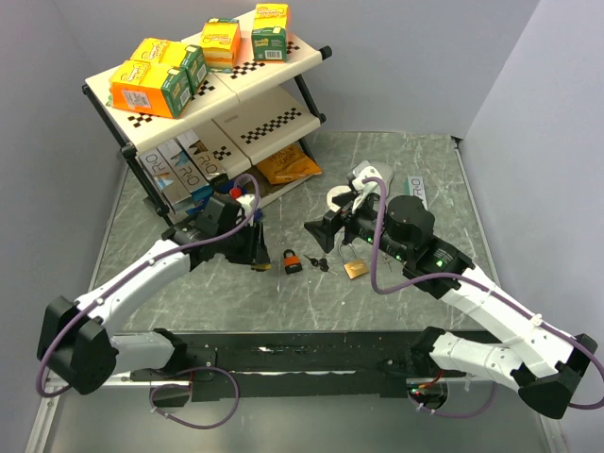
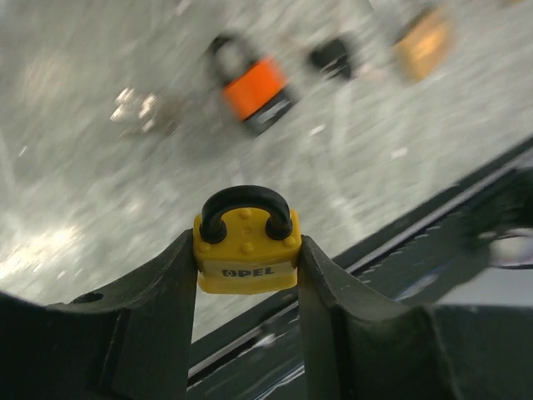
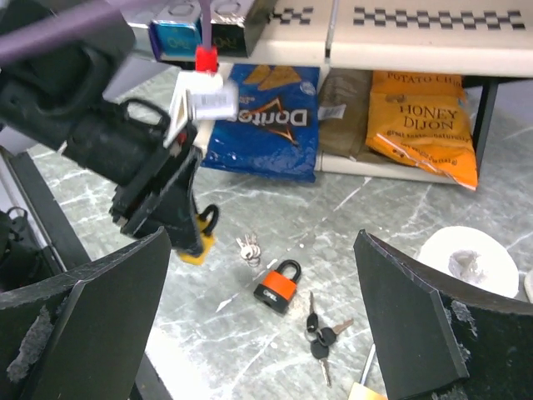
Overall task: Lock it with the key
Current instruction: Place the lock at the center of the board.
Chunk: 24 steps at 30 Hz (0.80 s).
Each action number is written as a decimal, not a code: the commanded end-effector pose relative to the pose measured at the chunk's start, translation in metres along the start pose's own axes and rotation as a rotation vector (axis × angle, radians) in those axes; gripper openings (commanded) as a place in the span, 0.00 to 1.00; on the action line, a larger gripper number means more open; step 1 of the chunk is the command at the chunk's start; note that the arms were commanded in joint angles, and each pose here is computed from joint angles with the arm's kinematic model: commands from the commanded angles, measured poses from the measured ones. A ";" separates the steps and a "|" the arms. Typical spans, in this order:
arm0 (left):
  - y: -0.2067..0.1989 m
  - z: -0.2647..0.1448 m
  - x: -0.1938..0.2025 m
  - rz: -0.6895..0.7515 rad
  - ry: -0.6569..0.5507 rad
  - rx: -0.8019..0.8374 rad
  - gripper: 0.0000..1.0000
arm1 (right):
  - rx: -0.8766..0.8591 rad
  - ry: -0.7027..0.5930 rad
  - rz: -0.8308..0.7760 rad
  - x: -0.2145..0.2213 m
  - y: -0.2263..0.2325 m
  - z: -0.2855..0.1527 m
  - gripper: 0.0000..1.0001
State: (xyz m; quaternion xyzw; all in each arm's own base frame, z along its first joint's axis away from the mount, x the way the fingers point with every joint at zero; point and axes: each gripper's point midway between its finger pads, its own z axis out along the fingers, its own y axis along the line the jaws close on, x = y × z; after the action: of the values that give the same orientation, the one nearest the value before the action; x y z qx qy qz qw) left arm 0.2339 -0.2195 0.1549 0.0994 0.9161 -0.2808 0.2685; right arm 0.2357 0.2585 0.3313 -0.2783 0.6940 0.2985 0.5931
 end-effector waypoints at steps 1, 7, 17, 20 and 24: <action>0.032 0.007 0.004 0.085 0.027 -0.141 0.01 | -0.001 0.027 0.008 0.003 -0.004 0.003 1.00; 0.061 0.017 0.004 0.139 0.061 -0.280 0.01 | 0.009 0.050 0.024 0.009 -0.008 0.007 1.00; 0.088 0.039 0.011 0.147 0.140 -0.396 0.02 | 0.007 0.059 0.025 0.013 -0.008 0.005 1.00; 0.092 0.045 0.014 0.128 0.171 -0.395 0.04 | 0.004 0.064 0.027 0.015 -0.008 0.005 1.00; 0.102 0.051 0.014 0.110 0.191 -0.422 0.08 | 0.007 0.065 0.025 0.018 -0.009 0.002 1.00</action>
State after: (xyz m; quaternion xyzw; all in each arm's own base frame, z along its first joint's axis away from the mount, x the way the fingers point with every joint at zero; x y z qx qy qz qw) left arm 0.2610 -0.1637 0.0563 0.1248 0.9710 -0.0602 0.1950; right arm 0.2430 0.2579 0.3052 -0.2842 0.7237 0.2876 0.5592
